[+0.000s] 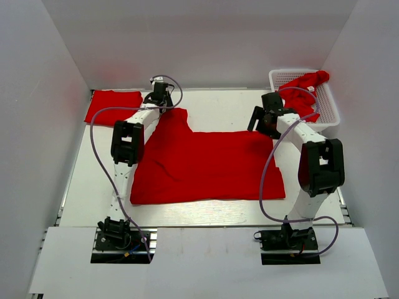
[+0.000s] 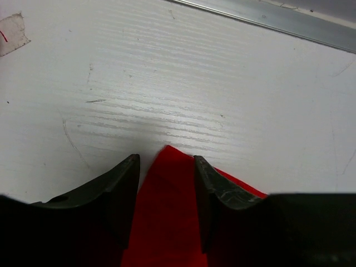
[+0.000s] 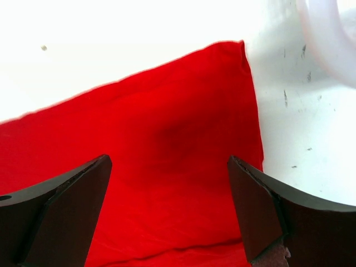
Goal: Fold and stack the t-shirts
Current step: Grap the side of the flattened tshirt furthest away from the robot with both arms
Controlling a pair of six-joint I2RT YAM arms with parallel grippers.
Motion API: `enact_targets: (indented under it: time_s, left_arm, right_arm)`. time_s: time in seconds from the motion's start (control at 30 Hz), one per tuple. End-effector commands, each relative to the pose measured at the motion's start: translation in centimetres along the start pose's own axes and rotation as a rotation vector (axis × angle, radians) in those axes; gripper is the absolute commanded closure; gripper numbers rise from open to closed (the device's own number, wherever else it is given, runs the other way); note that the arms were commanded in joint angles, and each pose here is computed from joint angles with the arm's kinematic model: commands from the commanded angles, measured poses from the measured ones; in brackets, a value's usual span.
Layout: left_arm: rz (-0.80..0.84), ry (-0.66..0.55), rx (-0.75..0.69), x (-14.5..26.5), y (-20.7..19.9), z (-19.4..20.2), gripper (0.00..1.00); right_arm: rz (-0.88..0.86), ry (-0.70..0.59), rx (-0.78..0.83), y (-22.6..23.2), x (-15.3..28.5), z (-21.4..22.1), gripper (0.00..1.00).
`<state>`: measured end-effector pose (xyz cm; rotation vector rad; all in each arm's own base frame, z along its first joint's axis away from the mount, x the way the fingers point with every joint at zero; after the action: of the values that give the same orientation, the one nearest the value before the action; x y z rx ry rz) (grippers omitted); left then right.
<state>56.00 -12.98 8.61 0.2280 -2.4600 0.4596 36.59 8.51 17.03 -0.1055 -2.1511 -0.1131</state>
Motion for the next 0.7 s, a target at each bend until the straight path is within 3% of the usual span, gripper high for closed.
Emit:
enact_targets:
  time_s: [0.0,0.1,0.2,0.23,0.27,0.3,0.47,0.67]
  left_arm:
    - [-0.003,0.104,-0.056,0.9,0.2,1.5,0.46]
    - [-0.021,0.118,-0.092,0.3,0.1,2.2,0.50]
    - [-0.027,0.151,-0.122,-0.2,0.3,2.9,0.61]
    - [-0.021,0.165,-0.123,-0.3,0.3,3.1,0.68]
    - [-0.021,0.186,-0.136,-0.7,0.6,3.9,0.90]
    - [-0.010,0.192,-0.135,-0.6,0.6,3.9,1.00]
    - [-0.019,0.178,-0.124,0.3,1.0,4.1,1.00]
    - [-0.015,0.087,-0.098,2.5,0.3,1.2,1.00]
  right_arm:
    - [0.012,-0.053,-0.045,0.6,0.3,-2.2,0.10]
    - [0.002,-0.066,-0.048,0.9,0.3,-2.9,0.10]
    - [-0.002,-0.082,-0.054,1.0,0.3,-3.6,0.10]
    - [0.003,-0.084,-0.062,1.1,0.3,-3.7,0.10]
    - [0.001,-0.086,-0.075,1.2,0.1,-3.8,0.10]
    - [0.002,-0.083,-0.077,1.3,-0.1,-3.6,0.10]
    - [0.061,-0.039,-0.106,1.7,-2.3,-3.6,0.10]
    - [0.200,-0.079,-0.218,2.2,-4.1,-4.8,0.10]
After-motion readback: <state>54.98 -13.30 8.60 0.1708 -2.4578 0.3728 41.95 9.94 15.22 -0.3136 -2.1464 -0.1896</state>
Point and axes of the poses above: each gripper's point midway between its finger pads, its own x axis back along the fingers, its own y axis along the line the jaws close on, z = x × y, the point moved 10 cm from there along x, back along the fingers, and after that the axes turned 9 degrees about x, right-handed, at the moved point
